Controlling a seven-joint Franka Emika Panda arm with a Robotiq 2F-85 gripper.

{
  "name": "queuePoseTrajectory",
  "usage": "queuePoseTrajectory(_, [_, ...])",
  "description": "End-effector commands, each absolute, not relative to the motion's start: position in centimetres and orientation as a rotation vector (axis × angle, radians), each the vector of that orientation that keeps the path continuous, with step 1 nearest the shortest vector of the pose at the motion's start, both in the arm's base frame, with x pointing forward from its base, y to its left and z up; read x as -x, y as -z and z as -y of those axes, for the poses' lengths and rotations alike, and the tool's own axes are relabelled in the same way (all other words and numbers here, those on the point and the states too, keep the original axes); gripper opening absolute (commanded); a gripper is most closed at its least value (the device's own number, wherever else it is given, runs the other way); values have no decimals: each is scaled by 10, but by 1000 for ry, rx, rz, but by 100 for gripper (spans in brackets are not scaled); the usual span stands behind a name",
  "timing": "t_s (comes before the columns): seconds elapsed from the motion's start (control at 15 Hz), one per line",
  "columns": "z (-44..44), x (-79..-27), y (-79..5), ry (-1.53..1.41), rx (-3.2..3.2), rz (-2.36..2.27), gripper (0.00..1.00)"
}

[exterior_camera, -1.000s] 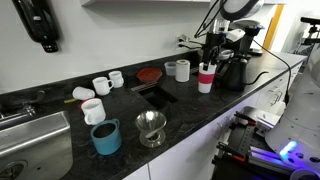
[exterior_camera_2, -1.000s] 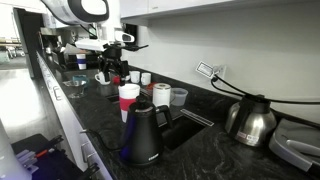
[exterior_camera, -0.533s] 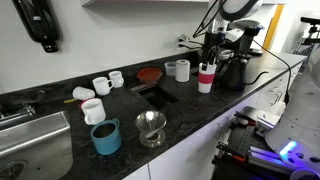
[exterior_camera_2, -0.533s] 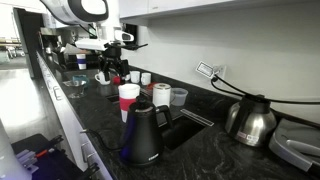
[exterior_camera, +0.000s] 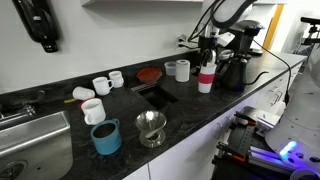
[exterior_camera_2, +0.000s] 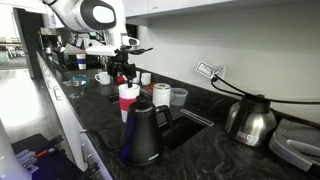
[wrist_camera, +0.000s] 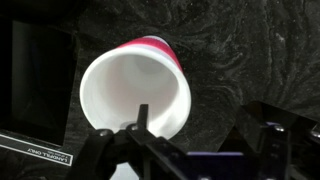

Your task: Move the white cup with pink to the left

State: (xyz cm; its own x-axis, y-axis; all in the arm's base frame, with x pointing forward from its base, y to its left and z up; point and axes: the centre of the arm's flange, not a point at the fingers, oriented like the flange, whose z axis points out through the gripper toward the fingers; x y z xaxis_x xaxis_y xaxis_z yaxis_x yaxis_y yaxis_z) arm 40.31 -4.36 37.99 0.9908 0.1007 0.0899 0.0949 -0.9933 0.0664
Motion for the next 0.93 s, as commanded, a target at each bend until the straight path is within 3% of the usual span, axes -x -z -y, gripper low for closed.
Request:
queuePoseTrajectory(0.0, [48, -414, -375, -134, -3067, -173, 58])
queuePoseTrajectory(0.53, [60, -412, -368, -98, -3073, -114, 2])
queuePoseTrajectory(0.87, [60, -417, -384, -124, -3047, -110, 2])
